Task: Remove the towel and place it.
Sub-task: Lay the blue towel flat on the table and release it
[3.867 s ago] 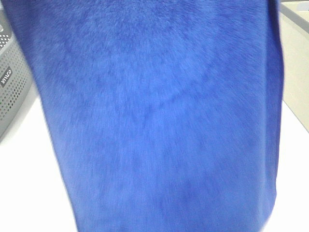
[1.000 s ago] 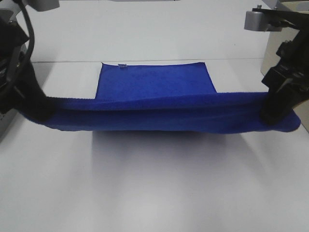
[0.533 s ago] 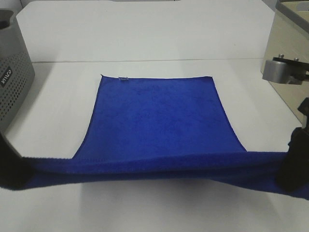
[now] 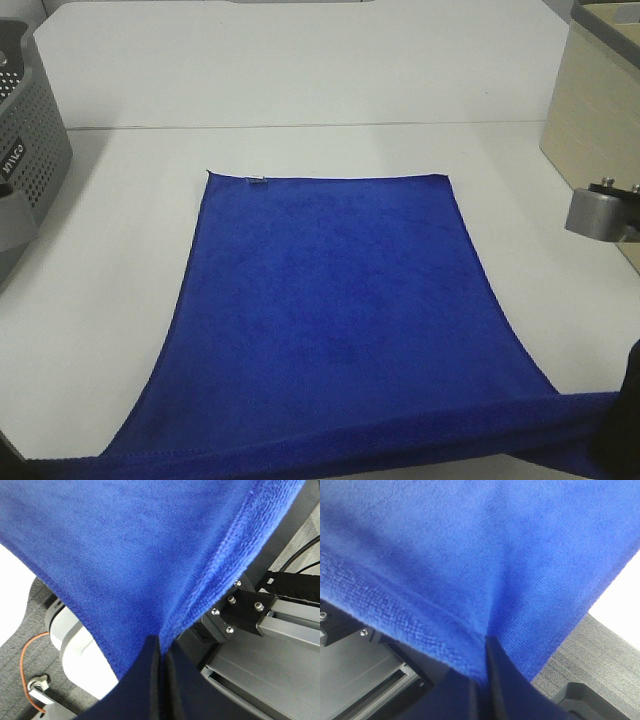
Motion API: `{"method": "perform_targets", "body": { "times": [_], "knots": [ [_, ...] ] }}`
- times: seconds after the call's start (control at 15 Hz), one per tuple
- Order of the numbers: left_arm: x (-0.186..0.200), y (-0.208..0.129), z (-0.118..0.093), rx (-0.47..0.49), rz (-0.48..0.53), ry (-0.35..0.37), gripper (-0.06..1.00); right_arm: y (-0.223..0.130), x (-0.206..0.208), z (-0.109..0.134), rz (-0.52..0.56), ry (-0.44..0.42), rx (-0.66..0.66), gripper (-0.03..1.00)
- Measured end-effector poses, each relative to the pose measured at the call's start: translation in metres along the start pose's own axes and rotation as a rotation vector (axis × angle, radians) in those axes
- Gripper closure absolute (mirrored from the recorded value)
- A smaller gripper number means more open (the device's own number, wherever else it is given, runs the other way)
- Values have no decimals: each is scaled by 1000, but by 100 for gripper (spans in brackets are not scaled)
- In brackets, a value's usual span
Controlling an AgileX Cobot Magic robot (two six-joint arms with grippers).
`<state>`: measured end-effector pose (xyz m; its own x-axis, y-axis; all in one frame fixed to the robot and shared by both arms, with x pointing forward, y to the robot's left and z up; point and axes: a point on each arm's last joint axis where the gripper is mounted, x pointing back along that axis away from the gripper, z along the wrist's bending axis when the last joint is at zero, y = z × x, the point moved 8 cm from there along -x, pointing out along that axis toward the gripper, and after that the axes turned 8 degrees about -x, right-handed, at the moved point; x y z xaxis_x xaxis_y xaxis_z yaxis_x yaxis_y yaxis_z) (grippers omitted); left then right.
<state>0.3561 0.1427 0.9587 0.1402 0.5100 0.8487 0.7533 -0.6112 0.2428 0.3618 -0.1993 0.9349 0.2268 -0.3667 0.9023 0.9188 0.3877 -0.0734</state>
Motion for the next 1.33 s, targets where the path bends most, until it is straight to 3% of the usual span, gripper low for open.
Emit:
{"method": "perform_targets", "body": {
  "times": [0.2,0.4,0.87,1.07,1.33],
  "knots": [
    [-2,-2,0,50,4,-7,94,1,-2,-1,16,4,-18,95],
    [-5,-1,2,129,20,-11,94,5,-14,-6,97,25,-92,95],
    [-43,-4,24,286,222,-47,94,8,-33,-16,230,41,-191,95],
    [-48,-4,26,305,247,-58,94,8,-34,-15,234,43,-216,95],
    [-47,-7,25,309,262,-60,94,9,-34,-15,233,45,-218,84]
  ]
}}
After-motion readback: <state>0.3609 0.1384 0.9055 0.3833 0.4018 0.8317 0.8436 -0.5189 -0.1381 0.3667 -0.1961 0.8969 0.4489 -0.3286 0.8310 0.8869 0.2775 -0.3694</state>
